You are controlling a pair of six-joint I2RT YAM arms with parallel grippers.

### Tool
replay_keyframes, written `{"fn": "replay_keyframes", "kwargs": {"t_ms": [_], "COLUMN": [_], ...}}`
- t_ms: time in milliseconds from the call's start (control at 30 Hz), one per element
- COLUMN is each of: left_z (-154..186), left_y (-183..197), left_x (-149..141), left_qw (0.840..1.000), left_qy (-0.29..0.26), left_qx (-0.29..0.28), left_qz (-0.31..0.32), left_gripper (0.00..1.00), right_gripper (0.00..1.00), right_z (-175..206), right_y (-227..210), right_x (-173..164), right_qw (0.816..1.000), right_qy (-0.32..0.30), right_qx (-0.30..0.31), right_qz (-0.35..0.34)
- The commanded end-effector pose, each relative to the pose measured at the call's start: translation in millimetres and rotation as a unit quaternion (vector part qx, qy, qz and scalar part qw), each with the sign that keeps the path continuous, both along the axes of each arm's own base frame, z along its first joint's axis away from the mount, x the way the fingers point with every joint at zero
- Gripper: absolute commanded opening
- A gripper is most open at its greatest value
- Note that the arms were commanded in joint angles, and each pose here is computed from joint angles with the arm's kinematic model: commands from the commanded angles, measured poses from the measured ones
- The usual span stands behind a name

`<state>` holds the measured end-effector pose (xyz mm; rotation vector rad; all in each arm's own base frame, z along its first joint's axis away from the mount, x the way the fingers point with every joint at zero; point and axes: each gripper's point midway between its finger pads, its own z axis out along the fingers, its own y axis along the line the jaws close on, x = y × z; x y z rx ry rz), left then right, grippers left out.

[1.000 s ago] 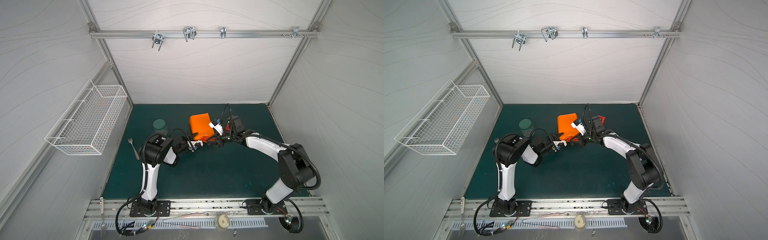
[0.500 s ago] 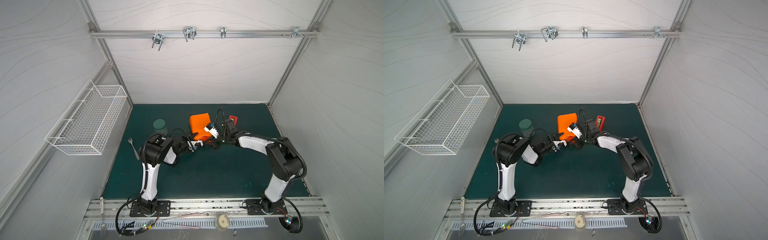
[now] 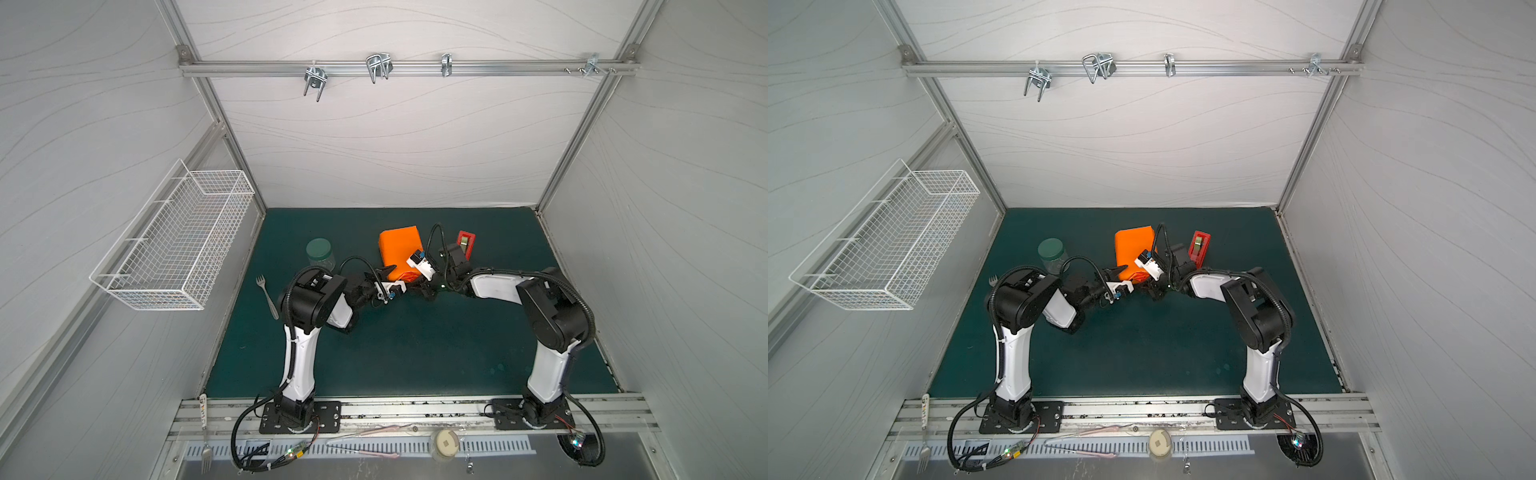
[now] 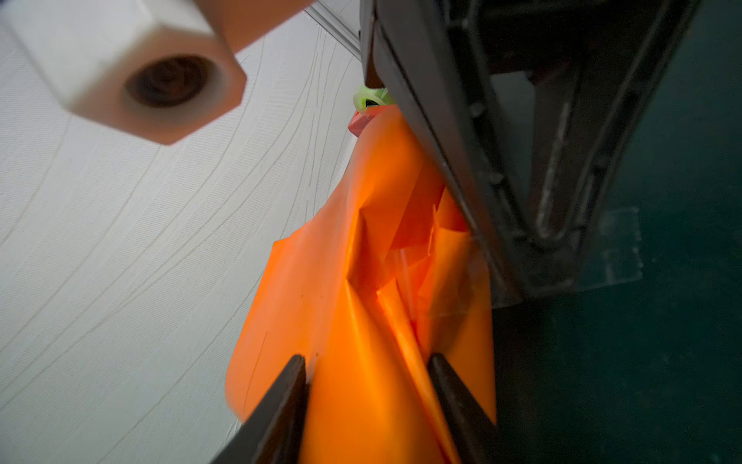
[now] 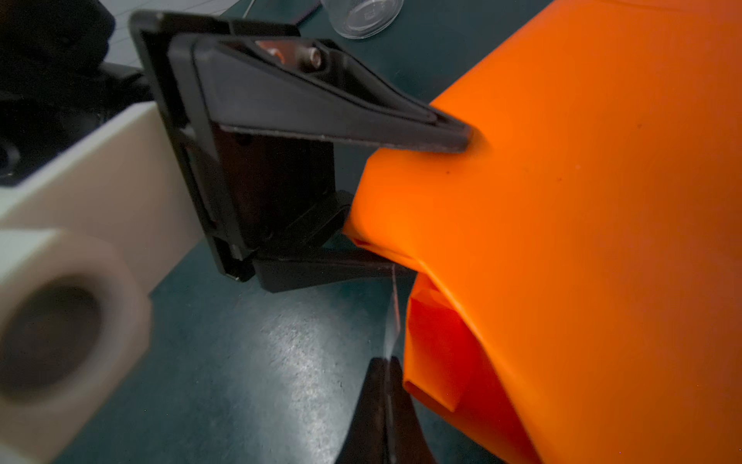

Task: Wrap a gift box in wrapping paper
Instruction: Stick the wrapping paper to the gift box.

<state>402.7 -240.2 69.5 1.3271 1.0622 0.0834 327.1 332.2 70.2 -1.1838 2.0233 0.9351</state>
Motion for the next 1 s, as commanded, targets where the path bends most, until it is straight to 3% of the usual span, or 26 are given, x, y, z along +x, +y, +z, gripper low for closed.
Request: {"fn": "replay_keyframes", "kwargs": {"t_ms": [0,967], "left_z": [-13.4,-14.1], "left_y": [2.1,1.5], "left_x": [4.0,4.1], "left_qw": [1.0,1.0], "left_qy": [0.014,0.013], "left_qx": [0.006,0.008], "left_qz": [0.007,0.005], "left_gripper": [0.51,0.51], "right_gripper": [0.0,0.0], "right_z": [1.6,23.2], "right_y": [4.0,-5.1], "right_x": [11.4,22.5], "right_qw": [0.999,0.999], "right_qy": [-0.034,-0.044], "right_qx": [-0.003,0.026], "right_qz": [0.001,-0.014]}}
